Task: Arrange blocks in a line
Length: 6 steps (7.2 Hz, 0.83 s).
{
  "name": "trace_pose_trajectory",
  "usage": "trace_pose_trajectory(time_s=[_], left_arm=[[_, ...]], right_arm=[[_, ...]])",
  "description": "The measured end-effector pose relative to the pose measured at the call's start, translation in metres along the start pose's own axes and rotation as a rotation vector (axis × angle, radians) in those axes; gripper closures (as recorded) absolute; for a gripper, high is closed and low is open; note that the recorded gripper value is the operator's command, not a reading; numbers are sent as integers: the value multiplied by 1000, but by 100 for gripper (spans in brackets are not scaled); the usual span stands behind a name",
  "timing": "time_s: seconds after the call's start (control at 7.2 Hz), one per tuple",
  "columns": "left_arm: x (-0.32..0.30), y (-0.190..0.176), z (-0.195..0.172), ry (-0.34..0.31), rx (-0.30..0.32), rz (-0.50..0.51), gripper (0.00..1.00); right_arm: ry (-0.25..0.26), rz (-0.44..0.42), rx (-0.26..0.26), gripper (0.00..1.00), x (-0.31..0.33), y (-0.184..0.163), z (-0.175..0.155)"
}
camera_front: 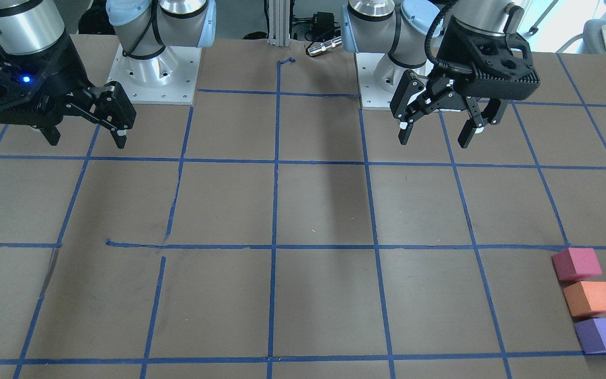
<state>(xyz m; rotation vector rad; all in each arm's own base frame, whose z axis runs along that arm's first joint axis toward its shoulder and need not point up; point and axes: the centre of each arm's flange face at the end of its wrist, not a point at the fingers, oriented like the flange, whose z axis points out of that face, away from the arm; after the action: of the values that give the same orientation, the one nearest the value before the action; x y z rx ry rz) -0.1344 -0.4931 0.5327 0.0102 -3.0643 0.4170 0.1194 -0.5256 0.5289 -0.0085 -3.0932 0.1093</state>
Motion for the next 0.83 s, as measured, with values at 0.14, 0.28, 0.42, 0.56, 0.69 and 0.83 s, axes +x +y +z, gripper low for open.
trace_pose_trajectory(time_s=[0.14,0.28,0.42,0.56,0.69,0.83], left_arm=[[1,1,0,-1,1,2,0],[1,2,0,-1,2,2,0],[1,2,0,-2,3,3,0],[1,2,0,-2,2,3,0],[1,3,0,-2,2,3,0],[1,3,0,-2,2,2,0]], right_arm=[[2,0,-1,0,0,0,0],[3,0,-1,0,0,0,0],[4,1,-1,0,0,0,0],[6,0,-1,0,1,1,0],[6,0,-1,0,1,1,0],[7,0,-1,0,1,1,0]])
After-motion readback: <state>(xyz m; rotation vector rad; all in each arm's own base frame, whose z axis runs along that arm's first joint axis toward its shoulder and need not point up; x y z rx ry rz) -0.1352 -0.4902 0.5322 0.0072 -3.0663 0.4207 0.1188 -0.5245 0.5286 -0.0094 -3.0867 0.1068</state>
